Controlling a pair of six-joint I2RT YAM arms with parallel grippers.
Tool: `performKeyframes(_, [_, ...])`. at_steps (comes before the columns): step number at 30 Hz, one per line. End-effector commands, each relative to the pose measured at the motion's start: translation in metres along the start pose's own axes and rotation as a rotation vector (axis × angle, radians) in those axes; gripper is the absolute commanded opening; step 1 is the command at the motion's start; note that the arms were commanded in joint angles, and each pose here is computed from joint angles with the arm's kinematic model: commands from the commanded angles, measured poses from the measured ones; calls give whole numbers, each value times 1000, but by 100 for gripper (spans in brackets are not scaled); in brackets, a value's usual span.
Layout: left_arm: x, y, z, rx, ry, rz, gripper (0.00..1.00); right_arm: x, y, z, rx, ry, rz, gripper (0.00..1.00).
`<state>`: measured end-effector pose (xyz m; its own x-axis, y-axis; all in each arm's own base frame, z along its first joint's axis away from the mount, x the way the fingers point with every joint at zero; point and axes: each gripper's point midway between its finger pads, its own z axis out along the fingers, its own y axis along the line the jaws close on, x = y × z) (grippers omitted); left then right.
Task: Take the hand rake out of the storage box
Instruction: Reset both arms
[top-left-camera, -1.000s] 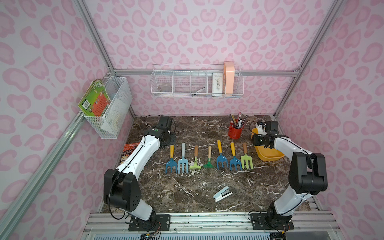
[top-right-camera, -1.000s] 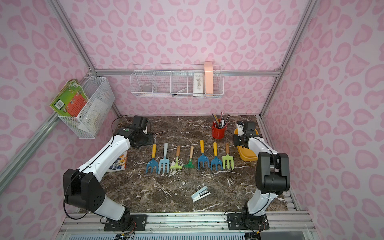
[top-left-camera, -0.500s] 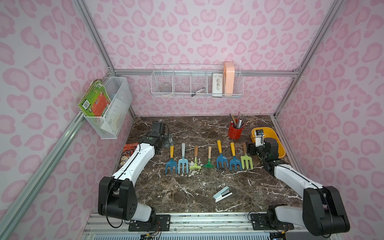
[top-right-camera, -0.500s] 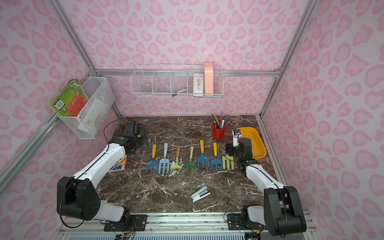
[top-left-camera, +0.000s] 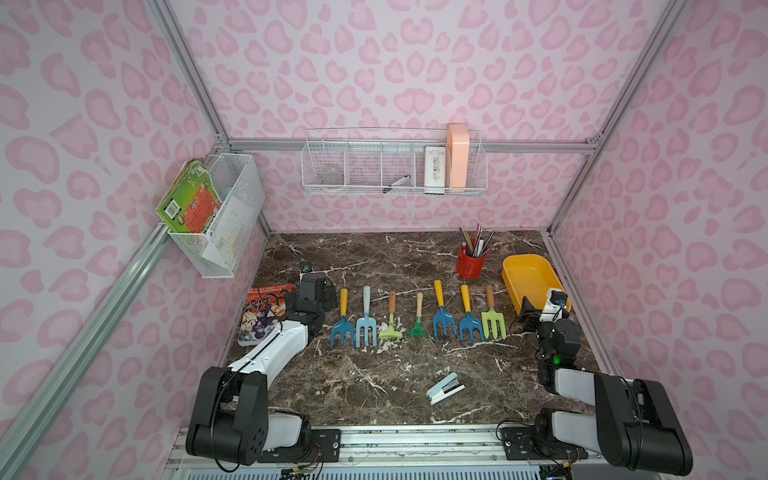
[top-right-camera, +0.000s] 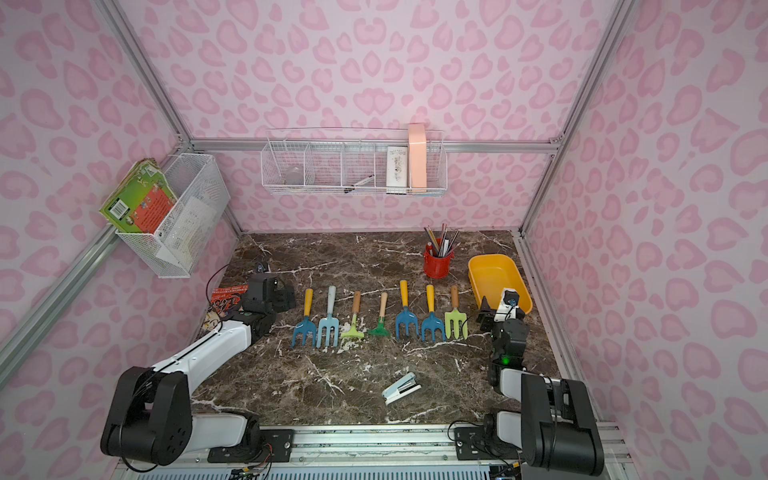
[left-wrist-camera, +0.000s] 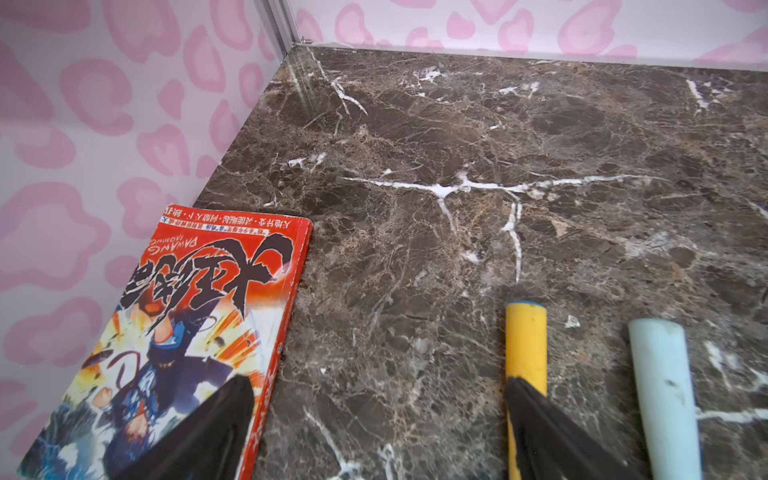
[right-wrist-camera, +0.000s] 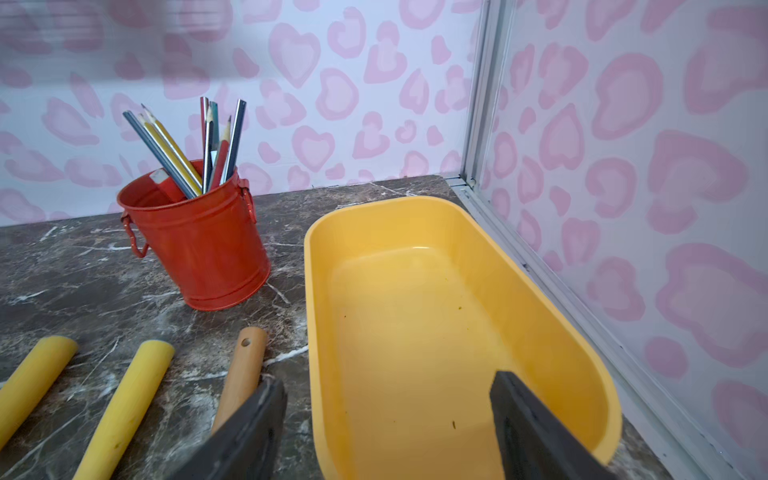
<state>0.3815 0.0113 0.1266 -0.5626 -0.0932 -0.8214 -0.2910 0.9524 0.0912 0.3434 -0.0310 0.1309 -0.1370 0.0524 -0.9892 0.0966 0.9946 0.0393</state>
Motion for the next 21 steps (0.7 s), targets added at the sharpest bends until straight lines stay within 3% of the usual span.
performKeyframes(1, [-17, -5, 1, 26, -115, 43, 98, -29, 9, -3, -42, -146, -26, 78])
performKeyframes(5, [-18, -19, -3, 119, -176, 112, 99, -27, 23, -9, -54, -199, -86, 77])
performKeyframes(11, [-5, -18, -3, 133, -221, 135, 98, -23, 29, -16, -29, -237, -133, 77])
performKeyframes(21, [19, -17, 23, 180, -238, 95, 98, -16, 33, -1, -38, -179, -148, 78])
